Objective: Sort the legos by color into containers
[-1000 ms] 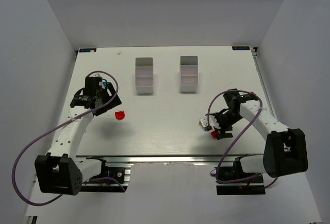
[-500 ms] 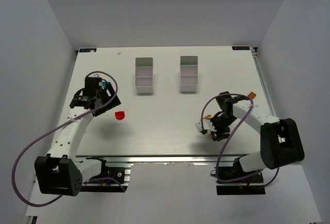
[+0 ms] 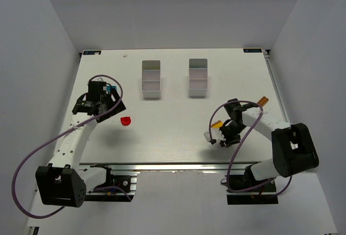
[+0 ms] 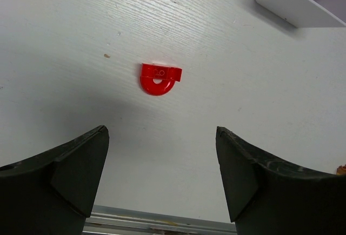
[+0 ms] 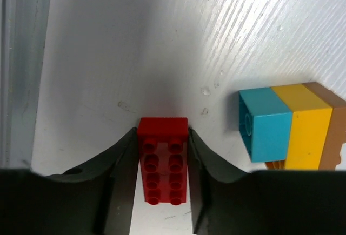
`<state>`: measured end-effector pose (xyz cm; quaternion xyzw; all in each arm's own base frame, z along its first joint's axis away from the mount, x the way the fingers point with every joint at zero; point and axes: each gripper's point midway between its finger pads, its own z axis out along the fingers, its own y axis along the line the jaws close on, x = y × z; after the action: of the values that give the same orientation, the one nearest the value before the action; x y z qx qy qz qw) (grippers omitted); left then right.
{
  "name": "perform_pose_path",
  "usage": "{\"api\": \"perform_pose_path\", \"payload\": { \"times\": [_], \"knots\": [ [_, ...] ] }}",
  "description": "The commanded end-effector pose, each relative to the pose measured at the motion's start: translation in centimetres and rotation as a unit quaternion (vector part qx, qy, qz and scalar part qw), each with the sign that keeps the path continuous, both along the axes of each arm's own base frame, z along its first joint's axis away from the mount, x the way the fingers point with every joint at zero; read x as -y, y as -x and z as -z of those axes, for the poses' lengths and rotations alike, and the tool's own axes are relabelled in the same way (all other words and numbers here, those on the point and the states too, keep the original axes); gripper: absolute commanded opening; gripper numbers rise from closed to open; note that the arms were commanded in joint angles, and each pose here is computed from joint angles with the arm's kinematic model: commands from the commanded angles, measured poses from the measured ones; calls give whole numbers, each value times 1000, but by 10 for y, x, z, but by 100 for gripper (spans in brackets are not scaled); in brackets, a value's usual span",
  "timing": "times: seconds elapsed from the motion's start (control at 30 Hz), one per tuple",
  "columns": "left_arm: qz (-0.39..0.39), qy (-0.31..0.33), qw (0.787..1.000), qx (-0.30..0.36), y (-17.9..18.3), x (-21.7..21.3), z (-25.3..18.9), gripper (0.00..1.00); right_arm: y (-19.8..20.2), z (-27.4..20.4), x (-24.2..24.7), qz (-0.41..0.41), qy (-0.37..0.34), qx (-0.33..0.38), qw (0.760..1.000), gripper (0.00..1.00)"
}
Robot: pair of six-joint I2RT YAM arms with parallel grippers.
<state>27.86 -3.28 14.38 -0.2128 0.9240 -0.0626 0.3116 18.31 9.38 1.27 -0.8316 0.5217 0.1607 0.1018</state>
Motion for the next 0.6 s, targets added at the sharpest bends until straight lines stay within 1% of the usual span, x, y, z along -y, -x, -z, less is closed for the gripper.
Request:
{"api": "perform_pose_path", "payload": {
  "times": [0.0, 0.07, 0.1, 0.13, 0.17, 0.2, 0.23, 0.27, 0.3, 0.33, 0.37, 0.4, 0.43, 0.47, 0.5, 0.53, 0.57],
  "knots": [
    [-6, -2, 1000, 29, -6, -3, -22, 89, 14, -2, 6, -4, 13, -18, 1000, 35],
    [-6, -5, 1000, 28, -6, -3, -22, 89, 8, -21, -4, 0, -15, -6, 1000, 30],
    [-6, -5, 999, 31, -6, -3, -24, 89, 11, -34, -8, 10, -28, -9, 1000, 24],
    [-7, -2, 999, 36, -7, -3, -26, 90, 8, -59, -24, 16, -69, -8, 997, 21],
    [-8, 0, 999, 36, -7, -2, -25, 90, 0, -72, -34, 21, -95, 1, 995, 18],
    [-8, 2, 999, 38, -7, -1, -25, 90, 5, -88, -41, 29, -116, -13, 993, 14],
    [-9, 5, 999, 39, -8, -1, -26, 90, 6, -107, -58, 49, -162, -34, 985, 12],
    [-11, 9, 999, 43, -10, 0, -26, 90, 1, -123, -68, 63, -187, -39, 980, 11],
    [-12, 11, 999, 44, -10, 0, -26, 90, -13, -149, -82, 71, -220, -30, 972, 8],
    [-13, 11, 999, 49, -12, 0, -29, 90, -16, -168, -98, 106, -260, -62, 958, 6],
    [-19, 9, 998, 53, -12, -2, -31, 90, -27, -178, -109, 134, -280, -80, 947, 6],
    [-22, 8, 998, 57, -13, -2, -34, 90, -41, -198, -121, 154, -310, -79, 935, 3],
    [-24, 8, 998, 66, -15, -3, -39, 90, -61, -219, -139, 191, -358, -95, 909, 0],
    [-27, 9, 997, 72, -16, -3, -42, 90, -74, -229, -149, 210, -381, -100, 895, 0],
    [-29, 10, 996, 78, -16, -3, -46, 90, -85, -238, -162, 223, -403, -100, 882, 0],
    [-30, 11, 996, 84, -17, -3, -49, 90, -116, -257, -178, 212, -459, -37, 862, 0],
    [-33, 13, 996, 88, -17, -4, -52, 90, -119, -268, -189, 242, -477, -62, 842, 0]
  ]
}}
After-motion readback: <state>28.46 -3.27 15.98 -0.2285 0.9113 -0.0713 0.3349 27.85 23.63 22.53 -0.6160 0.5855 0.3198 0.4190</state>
